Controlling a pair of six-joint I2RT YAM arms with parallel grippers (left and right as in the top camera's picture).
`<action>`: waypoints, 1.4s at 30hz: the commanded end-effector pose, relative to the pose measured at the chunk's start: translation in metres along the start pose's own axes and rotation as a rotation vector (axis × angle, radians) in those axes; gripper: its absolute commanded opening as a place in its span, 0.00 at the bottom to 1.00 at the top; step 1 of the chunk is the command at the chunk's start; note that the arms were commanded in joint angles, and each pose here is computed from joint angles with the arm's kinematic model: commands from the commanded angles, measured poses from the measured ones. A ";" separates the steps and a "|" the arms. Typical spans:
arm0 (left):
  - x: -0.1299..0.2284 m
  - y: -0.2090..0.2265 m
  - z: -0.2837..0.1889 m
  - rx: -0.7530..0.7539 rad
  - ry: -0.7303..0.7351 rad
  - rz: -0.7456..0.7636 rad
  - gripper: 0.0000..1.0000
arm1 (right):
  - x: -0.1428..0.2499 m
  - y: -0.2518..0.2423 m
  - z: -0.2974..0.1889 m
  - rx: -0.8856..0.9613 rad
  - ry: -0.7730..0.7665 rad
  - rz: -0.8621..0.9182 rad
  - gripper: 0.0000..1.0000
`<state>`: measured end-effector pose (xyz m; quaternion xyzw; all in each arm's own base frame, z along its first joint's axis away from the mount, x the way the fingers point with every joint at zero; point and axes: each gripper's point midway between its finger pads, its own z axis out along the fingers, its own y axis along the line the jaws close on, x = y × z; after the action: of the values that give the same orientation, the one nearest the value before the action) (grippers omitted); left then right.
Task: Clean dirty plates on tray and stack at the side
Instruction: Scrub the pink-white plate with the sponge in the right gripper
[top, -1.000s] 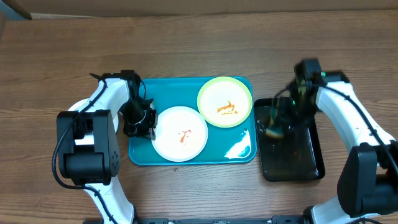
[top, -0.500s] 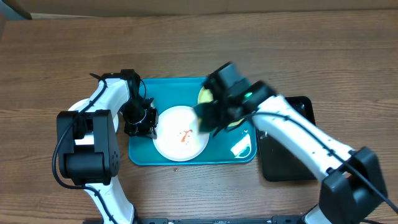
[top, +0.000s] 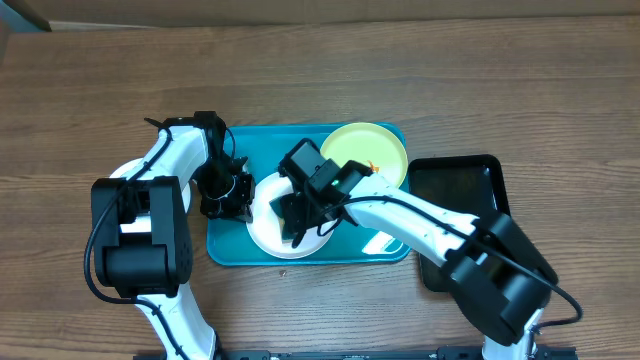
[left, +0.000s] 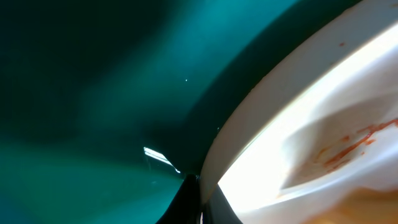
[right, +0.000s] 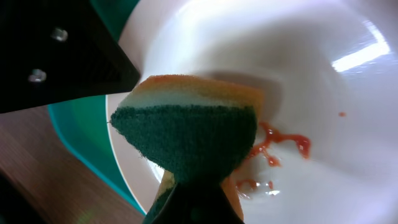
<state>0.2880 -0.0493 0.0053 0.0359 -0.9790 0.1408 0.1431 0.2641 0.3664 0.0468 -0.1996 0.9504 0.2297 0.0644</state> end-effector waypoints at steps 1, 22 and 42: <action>0.001 -0.004 0.009 0.022 0.021 -0.029 0.04 | 0.006 0.008 0.018 0.002 0.015 -0.020 0.04; 0.001 -0.003 0.009 0.018 0.023 -0.029 0.04 | -0.018 -0.089 0.005 0.228 -0.008 0.172 0.04; 0.001 -0.003 0.009 0.018 0.021 -0.028 0.04 | -0.050 -0.040 -0.059 0.167 -0.079 -0.070 0.04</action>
<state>0.2897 -0.0552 0.0055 0.0487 -0.9760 0.1568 0.1431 0.3085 0.3094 0.0399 -0.1785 0.9742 0.1248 0.0584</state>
